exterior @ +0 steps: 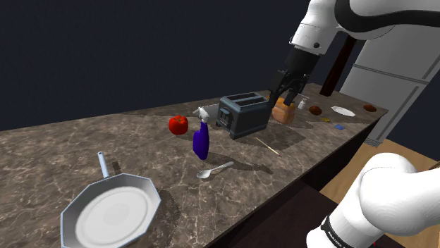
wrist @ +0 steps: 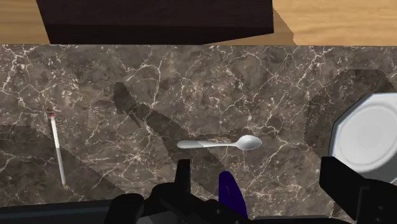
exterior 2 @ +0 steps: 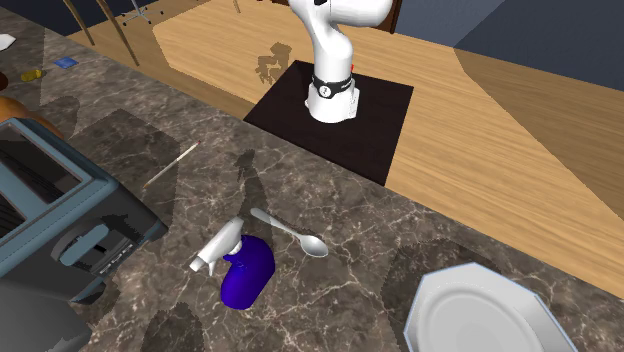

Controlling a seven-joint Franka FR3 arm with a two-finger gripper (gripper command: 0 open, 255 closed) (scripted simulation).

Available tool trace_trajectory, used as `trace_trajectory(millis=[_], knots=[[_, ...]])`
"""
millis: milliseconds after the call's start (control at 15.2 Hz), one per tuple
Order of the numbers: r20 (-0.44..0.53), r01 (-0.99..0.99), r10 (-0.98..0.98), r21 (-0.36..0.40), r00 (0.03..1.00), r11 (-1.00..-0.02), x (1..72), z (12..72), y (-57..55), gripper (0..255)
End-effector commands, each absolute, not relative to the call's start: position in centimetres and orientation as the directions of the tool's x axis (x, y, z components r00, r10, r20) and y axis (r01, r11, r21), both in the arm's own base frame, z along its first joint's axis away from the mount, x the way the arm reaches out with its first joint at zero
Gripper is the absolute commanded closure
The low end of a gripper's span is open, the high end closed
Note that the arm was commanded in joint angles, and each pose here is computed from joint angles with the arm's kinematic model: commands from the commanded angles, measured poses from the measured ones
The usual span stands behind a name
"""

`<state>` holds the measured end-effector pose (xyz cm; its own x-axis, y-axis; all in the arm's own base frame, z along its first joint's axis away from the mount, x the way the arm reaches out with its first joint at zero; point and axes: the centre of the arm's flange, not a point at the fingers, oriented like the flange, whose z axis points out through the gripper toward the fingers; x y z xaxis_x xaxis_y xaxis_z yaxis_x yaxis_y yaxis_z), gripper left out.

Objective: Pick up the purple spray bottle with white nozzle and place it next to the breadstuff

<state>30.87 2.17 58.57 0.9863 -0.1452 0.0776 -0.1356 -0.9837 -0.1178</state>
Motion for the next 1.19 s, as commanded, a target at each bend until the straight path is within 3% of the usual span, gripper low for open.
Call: trace_trajectory(millis=[0, 1122], knots=[[0.078, -0.136, -0.145, -0.118, 0.986, -0.984, 30.9, 58.6, 2.2, 0], [0.045, -0.084, -0.086, -0.034, 0.995, -0.996, 51.8, 49.4, 6.0, 0]])
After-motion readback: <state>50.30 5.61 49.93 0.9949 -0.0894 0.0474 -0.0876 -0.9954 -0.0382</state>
